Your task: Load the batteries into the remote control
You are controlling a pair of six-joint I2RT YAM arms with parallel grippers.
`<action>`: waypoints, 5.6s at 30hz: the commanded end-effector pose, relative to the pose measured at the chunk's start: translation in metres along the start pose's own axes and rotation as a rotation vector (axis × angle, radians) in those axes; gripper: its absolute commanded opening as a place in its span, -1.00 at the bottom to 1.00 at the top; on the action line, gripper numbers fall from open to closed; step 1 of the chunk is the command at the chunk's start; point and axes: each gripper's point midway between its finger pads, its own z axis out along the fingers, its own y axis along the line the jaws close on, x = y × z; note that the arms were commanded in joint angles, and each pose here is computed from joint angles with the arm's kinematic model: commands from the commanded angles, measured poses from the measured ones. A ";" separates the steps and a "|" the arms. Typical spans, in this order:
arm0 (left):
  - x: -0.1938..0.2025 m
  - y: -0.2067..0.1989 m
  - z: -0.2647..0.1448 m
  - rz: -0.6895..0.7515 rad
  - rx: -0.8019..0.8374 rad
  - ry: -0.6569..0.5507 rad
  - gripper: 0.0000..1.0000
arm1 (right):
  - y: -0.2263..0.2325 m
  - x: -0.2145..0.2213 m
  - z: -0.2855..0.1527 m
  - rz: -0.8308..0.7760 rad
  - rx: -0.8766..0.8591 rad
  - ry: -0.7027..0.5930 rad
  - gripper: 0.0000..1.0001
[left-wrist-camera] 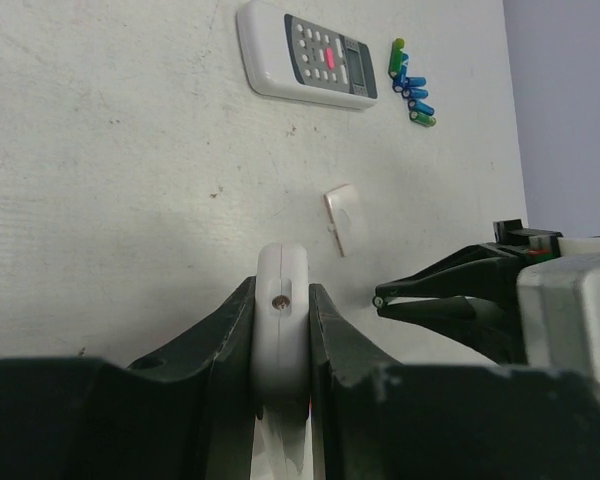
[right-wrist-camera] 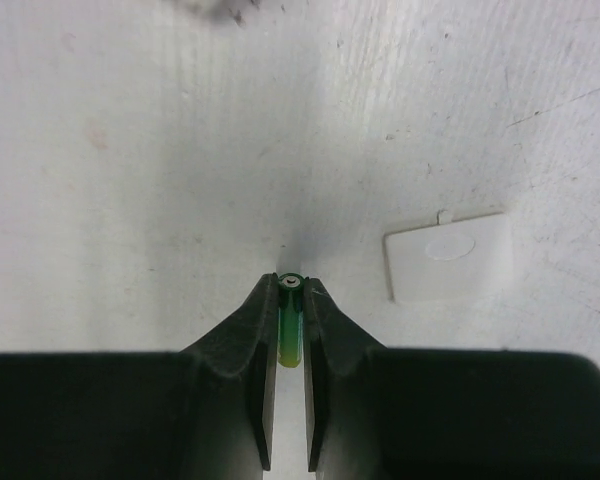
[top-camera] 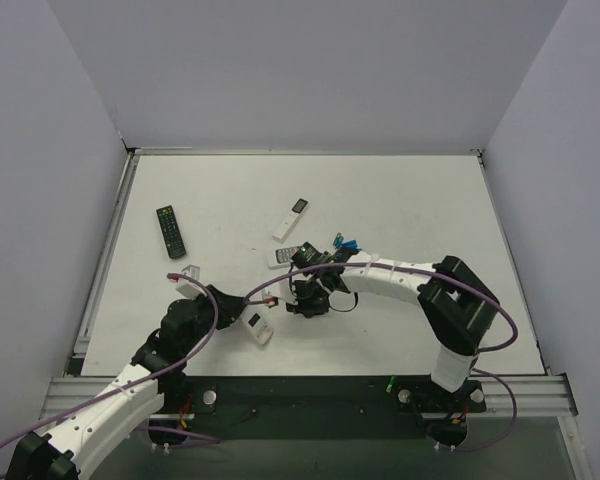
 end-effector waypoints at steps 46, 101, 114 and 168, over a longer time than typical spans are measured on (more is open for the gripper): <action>-0.021 -0.154 -0.036 -0.109 0.517 0.188 -1.00 | 0.107 -0.153 -0.116 -0.305 -0.111 -0.789 -1.00; -0.012 -0.162 -0.037 -0.038 0.519 0.261 -1.00 | 0.094 -0.159 -0.124 -0.334 -0.032 -0.790 -1.00; -0.015 -0.167 -0.040 -0.047 0.534 0.253 -1.00 | 0.097 -0.152 -0.106 -0.318 -0.086 -0.748 -1.00; -0.045 -0.131 -0.015 -0.314 0.414 0.025 -1.00 | 0.078 -0.069 -0.005 -0.343 0.055 -0.167 -0.97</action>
